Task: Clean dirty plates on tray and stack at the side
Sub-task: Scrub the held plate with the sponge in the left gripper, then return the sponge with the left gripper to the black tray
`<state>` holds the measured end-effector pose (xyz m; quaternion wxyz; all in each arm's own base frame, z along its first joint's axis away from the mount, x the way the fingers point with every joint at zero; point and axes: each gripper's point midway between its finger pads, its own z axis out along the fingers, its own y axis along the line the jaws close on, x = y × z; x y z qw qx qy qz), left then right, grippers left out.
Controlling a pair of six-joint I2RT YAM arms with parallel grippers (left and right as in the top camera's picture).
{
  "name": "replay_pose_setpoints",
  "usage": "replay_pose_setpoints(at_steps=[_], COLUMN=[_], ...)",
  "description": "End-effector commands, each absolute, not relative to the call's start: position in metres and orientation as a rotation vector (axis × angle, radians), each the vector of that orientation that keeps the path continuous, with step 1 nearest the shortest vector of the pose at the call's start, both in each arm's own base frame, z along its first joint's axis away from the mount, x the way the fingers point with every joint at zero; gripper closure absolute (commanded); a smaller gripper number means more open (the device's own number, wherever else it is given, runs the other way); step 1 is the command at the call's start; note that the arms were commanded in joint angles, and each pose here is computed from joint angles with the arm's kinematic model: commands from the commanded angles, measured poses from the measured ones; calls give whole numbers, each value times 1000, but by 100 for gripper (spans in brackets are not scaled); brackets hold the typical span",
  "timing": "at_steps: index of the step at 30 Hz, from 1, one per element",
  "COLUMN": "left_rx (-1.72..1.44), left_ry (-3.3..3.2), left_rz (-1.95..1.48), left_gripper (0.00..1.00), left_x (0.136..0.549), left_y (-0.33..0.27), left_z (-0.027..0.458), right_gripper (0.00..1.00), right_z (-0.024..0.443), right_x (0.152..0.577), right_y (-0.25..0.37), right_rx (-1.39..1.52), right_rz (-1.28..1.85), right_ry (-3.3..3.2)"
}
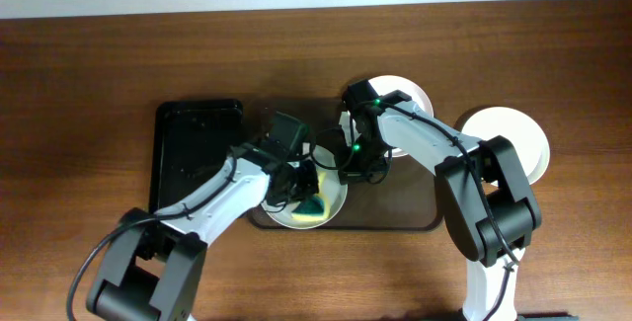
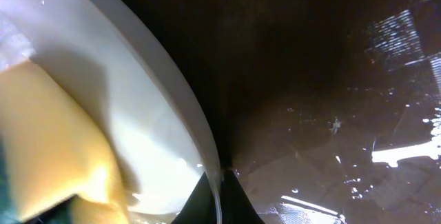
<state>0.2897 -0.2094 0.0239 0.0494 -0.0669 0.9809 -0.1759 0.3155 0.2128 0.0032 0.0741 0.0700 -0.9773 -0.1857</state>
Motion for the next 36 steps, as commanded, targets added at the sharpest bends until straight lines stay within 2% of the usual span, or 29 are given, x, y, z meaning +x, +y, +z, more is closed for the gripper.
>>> replay_pose_setpoints(at_steps=[1, 13, 21, 28, 36], left_rx=[-172, -236, -274, -297, -65], left_ry=[2974, 2866, 2822, 2704, 2682], left_rz=[-489, -336, -25, 107, -135], left_gripper=[100, 100, 100, 100, 100], left_x=[282, 305, 311, 324, 337], left_y=[-217, -208, -169, -137, -130], left_z=[21, 15, 3, 35, 82], right_gripper=[96, 96, 96, 96, 96], right_z=[-5, -5, -6, -6, -6], right_x=[312, 312, 312, 312, 313], right_y=[200, 200, 200, 200, 201], right_rx=[197, 196, 196, 196, 199], right_rz=[-468, -468, -468, -467, -472], right_ry=[-2944, -2943, -2943, -2943, -2949])
